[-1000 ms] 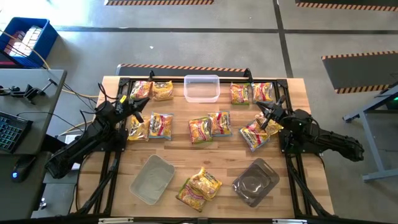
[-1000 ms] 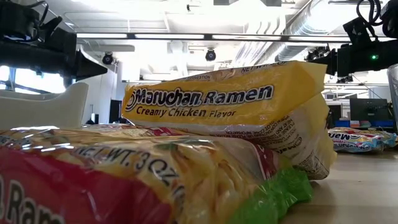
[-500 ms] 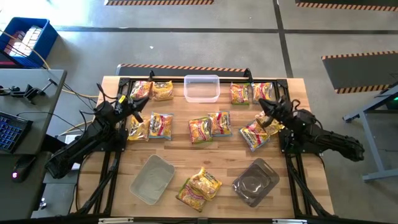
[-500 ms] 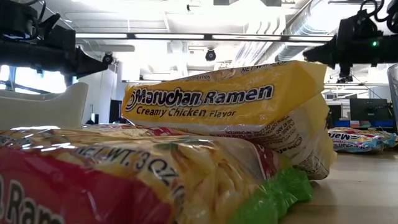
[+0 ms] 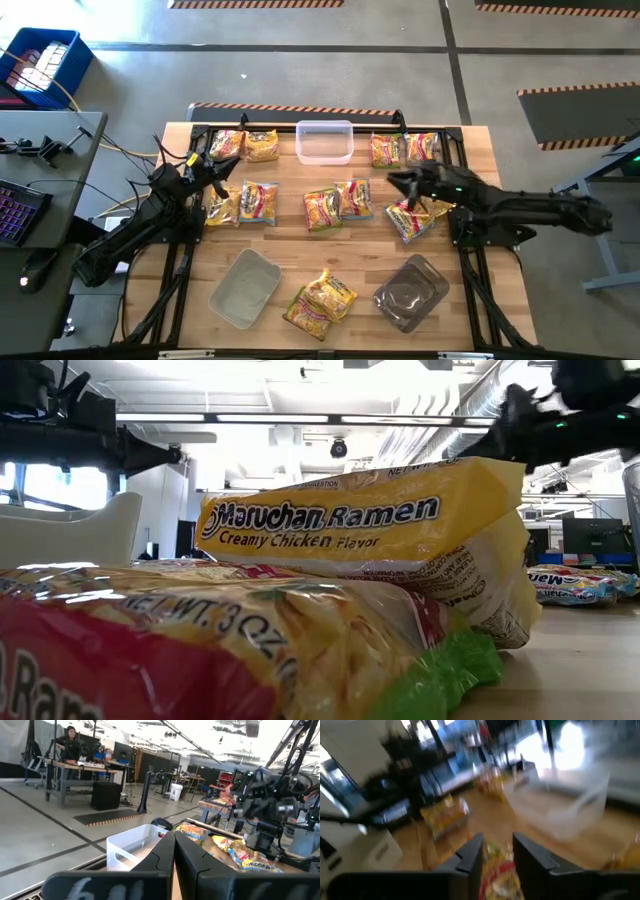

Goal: Sort Maruchan noodles
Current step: Put the light blue noodle pack into the transparent bin

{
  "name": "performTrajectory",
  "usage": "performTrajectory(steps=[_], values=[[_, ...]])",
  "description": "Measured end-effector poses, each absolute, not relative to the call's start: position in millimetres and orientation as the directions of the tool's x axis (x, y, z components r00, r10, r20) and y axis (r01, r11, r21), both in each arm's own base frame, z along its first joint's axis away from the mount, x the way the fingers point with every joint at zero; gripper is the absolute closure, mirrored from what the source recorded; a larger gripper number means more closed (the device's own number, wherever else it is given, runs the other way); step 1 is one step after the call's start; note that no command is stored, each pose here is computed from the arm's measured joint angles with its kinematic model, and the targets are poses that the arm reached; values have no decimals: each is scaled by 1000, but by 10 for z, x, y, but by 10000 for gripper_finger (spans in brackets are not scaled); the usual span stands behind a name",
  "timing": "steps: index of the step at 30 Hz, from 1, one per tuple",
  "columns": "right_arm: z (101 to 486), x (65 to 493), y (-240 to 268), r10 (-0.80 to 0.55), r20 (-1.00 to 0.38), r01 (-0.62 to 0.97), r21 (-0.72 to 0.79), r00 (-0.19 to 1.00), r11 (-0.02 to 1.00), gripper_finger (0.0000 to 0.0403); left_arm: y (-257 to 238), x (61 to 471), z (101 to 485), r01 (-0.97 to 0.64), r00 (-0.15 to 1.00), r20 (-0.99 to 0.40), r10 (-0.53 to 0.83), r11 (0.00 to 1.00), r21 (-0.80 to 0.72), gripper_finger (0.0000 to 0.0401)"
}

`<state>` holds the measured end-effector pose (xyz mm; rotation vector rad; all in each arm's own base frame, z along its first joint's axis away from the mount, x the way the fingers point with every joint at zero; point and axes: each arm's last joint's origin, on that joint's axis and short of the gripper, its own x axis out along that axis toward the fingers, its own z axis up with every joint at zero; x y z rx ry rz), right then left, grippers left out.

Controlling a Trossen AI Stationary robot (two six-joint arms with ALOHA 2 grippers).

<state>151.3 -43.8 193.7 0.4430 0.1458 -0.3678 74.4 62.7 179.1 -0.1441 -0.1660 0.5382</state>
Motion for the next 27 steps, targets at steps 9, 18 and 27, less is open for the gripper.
performTrajectory(steps=[9,18,27], values=[[1598,1932,-577,-214,-606,607,571,766,553,137,623,750,1762,-481,860,89,502,857,-183,398],[1237,2190,-706,-167,-616,621,662,769,419,114,622,749,1774,-484,860,102,500,863,-147,398],[1056,2350,-717,-128,-555,553,724,822,411,115,612,756,1768,-445,881,95,463,881,-161,398]])
